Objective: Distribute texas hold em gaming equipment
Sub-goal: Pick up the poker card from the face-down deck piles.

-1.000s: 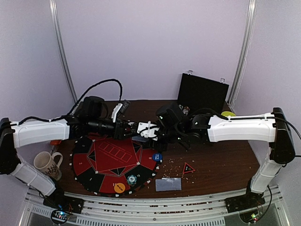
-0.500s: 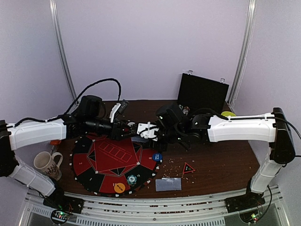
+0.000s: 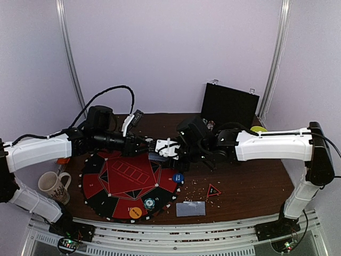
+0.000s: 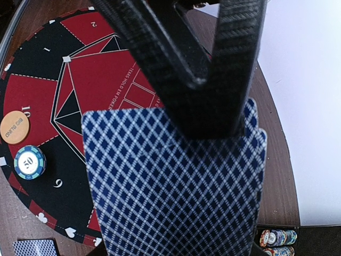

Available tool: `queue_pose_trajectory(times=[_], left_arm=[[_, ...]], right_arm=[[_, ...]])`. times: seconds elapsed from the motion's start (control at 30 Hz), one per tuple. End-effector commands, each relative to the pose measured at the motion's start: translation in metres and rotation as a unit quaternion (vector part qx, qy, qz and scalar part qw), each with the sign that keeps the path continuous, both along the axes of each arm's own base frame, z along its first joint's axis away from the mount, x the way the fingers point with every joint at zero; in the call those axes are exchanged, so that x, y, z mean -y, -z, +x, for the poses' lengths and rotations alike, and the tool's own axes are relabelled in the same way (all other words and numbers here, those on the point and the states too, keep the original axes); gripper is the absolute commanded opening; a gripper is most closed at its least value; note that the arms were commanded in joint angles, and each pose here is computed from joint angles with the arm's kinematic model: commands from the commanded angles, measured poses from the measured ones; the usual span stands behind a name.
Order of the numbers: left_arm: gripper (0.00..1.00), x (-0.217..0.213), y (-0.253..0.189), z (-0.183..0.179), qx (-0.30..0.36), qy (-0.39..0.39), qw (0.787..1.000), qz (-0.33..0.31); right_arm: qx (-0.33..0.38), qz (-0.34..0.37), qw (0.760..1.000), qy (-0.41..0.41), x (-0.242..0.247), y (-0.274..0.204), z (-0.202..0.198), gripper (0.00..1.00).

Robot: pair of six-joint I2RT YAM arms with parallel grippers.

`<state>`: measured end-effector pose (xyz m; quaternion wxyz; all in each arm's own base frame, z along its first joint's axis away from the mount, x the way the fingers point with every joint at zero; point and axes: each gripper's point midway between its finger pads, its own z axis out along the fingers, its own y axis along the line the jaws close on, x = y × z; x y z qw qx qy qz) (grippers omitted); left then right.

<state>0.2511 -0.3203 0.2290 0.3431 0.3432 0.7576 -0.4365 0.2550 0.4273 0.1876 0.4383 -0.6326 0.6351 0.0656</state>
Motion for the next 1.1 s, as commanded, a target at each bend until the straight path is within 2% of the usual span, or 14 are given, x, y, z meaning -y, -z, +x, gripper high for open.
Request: queue_pose_trajectory(times=[0.0,0.07,0.17,0.3,0.47,0.6,0.63,0.7,1.07], left_arm=[[0.25,-0.003,-0.021,0.005,0.030,-0.007,0.999,-0.010],[0.16,-0.001,-0.020,0.002,0.023,0.001,1.000,-0.013],[0.10,0.002,-0.015,-0.004,0.008,0.019,1.000,-0.016],[0.10,0.005,-0.014,-0.010,0.000,0.038,0.999,-0.030],[0.06,0.007,-0.017,-0.011,0.002,0.042,0.998,-0.042],[0.15,0.010,-0.010,-0.012,-0.011,0.050,0.998,-0.042],[0.13,0.010,-0.008,-0.012,-0.014,0.050,0.998,-0.041],[0.00,0.010,-0.006,-0.011,-0.017,0.049,0.998,-0.039],[0.00,-0.009,-0.014,-0.005,0.029,0.012,0.999,0.007]], right_arm=[[0.012,0.008,1.000,0.005,0.001,-0.012,0.001,0.50],[0.012,0.007,1.000,0.006,0.001,-0.012,0.001,0.51],[0.013,0.007,1.000,0.007,0.002,-0.011,0.002,0.51],[0.013,0.006,1.000,0.009,0.003,-0.010,0.002,0.51],[0.013,0.005,1.000,0.009,0.003,-0.010,0.002,0.51],[0.014,0.005,1.000,0.011,0.005,-0.010,0.003,0.50],[0.014,0.006,1.000,0.012,0.005,-0.011,0.004,0.51],[0.014,0.006,1.000,0.012,0.005,-0.011,0.004,0.50],[0.013,-0.001,1.000,0.028,0.019,-0.007,0.010,0.50]])
